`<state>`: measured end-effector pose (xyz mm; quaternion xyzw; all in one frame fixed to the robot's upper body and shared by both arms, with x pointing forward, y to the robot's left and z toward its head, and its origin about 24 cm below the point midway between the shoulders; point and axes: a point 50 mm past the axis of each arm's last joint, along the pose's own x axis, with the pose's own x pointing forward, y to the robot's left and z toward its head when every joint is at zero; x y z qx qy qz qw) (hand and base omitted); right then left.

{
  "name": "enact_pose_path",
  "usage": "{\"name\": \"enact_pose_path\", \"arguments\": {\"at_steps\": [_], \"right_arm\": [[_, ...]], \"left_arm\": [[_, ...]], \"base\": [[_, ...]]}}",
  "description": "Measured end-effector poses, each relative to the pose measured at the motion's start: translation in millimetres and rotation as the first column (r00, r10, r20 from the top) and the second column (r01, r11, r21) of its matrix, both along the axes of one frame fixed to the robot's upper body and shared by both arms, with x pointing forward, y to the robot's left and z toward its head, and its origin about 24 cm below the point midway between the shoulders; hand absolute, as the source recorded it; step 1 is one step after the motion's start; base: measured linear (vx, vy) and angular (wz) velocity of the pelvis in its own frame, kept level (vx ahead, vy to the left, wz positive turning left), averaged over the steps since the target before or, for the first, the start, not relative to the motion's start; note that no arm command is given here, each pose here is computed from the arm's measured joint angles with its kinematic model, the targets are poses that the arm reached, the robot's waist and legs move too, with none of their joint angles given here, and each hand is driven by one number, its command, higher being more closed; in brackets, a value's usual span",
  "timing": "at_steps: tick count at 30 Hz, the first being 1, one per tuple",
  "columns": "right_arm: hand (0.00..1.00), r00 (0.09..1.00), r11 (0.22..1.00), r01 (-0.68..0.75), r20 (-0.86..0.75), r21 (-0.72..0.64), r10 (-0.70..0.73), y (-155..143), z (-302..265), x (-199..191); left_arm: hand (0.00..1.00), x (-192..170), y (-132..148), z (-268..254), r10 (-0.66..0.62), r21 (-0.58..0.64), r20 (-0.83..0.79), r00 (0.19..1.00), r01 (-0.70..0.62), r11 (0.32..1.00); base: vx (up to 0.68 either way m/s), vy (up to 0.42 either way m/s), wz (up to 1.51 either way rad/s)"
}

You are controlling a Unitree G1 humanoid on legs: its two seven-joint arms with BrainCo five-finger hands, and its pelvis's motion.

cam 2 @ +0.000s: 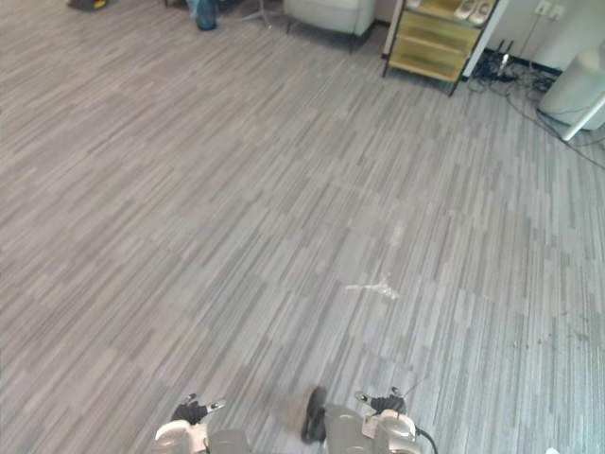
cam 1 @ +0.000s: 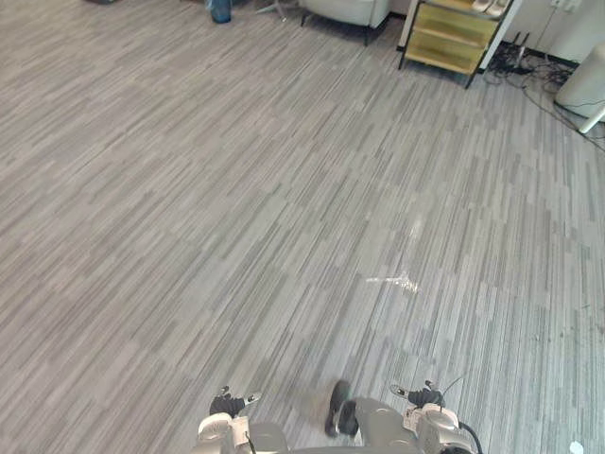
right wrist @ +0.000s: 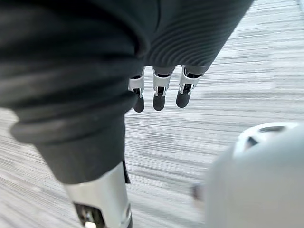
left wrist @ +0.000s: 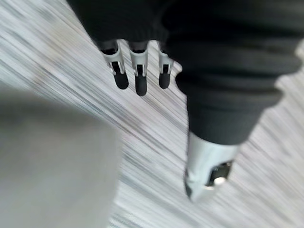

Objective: Pick up cushions and gather them together orderly.

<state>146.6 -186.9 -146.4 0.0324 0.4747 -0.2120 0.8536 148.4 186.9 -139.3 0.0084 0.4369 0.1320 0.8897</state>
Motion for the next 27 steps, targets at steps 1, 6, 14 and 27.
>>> {"name": "enact_pose_path", "arguments": {"at_steps": [1, 6, 14, 27], "right_arm": [[0.0, 1.0, 1.0, 0.001, 0.0, 0.001, -0.001, 2, 1, 5], [0.0, 0.999, 1.0, 0.029, -0.023, 0.013, -0.028, 6, -2, 0], [0.0, 0.996, 0.997, 0.074, -0.042, 0.003, -0.074, -2, -6, -23], [0.0, 0.999, 0.997, 0.038, -0.027, -0.067, -0.04, -19, -1, -19]], "left_arm": [[0.0, 4, -1, 3, -0.003, 0.0, 0.022, 1.0, 0.003, 1.0], [0.0, 6, 1, 5, -0.004, 0.008, 0.042, 0.999, 0.004, 1.0], [0.0, 10, -10, 3, -0.088, 0.005, 0.012, 0.996, 0.088, 0.996], [0.0, -13, -10, -9, -0.05, -0.012, -0.07, 0.996, 0.049, 0.999]], "base": [[0.68, 0.051, -0.73], [0.59, 0.156, -0.65], [0.59, 0.132, -0.31], [0.47, -0.145, 0.15]]}}
